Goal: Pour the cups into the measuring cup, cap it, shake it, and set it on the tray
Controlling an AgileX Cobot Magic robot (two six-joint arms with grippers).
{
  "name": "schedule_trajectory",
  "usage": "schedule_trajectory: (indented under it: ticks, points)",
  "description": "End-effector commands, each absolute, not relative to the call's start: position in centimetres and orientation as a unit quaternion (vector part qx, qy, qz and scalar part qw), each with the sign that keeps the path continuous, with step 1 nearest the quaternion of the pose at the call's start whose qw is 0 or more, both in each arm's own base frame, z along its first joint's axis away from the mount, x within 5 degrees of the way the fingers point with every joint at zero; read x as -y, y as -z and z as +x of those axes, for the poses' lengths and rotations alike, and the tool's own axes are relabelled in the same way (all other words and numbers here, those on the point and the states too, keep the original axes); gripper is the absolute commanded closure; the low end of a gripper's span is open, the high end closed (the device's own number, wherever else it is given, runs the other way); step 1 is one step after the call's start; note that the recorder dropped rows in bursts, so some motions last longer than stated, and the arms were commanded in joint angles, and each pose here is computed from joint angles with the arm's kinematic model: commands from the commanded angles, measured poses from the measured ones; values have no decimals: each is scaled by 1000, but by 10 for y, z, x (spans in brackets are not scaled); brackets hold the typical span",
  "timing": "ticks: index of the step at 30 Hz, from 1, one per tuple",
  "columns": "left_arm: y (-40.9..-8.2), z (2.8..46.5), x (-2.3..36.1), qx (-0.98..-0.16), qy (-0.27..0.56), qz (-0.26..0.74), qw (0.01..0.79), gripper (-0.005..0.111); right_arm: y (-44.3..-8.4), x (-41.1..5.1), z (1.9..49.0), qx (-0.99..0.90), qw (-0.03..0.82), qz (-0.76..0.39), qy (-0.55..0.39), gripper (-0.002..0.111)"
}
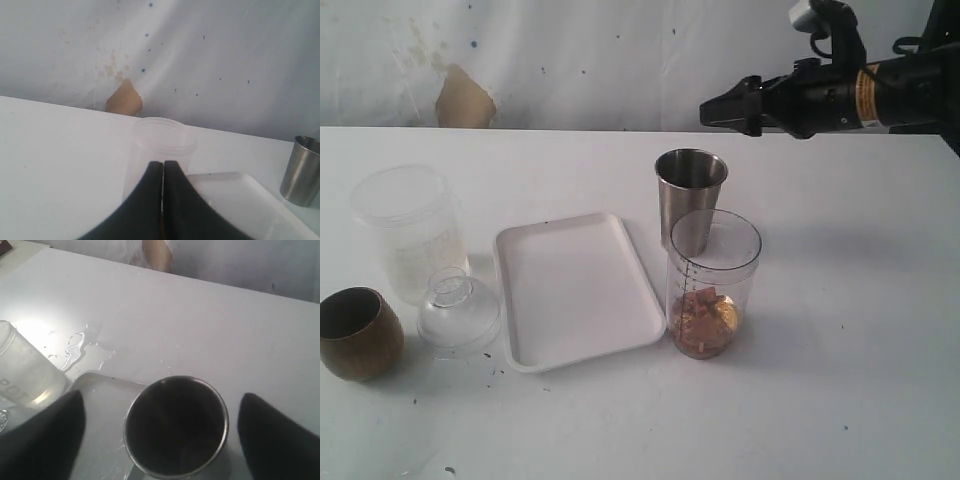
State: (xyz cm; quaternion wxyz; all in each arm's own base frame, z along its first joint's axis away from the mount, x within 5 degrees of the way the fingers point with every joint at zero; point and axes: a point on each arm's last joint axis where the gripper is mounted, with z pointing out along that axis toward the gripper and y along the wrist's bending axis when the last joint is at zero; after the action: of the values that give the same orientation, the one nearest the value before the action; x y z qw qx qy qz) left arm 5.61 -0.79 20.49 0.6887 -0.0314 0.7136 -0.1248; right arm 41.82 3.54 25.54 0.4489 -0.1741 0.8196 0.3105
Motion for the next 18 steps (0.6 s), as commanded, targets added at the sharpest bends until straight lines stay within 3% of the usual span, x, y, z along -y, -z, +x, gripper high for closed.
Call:
schedule_trajectory:
  ticks: [1, 3, 5, 11, 13, 18]
  points:
    - [-204, 56, 8, -710, 130, -33, 691, 106, -261, -26, 404, -821, 439, -159, -329, 68]
    - [-204, 56, 8, -710, 130, -33, 691, 106, -261, -22, 396, -818, 429, -163, -346, 93]
    - [-204, 56, 8, -710, 130, -33, 691, 106, -262, -17, 388, -817, 425, -161, -355, 108]
    - [-204, 56, 8, -710, 129, -32, 691, 106, -259, -3, 368, -833, 429, -125, -327, 108]
    - [-204, 56, 8, -711, 129, -32, 691, 106, -264, 3, 360, -843, 453, -104, -272, 108]
    - [-204, 56, 8, -711, 129, -32, 691, 106, -282, 25, 327, -848, 525, -62, -35, 108]
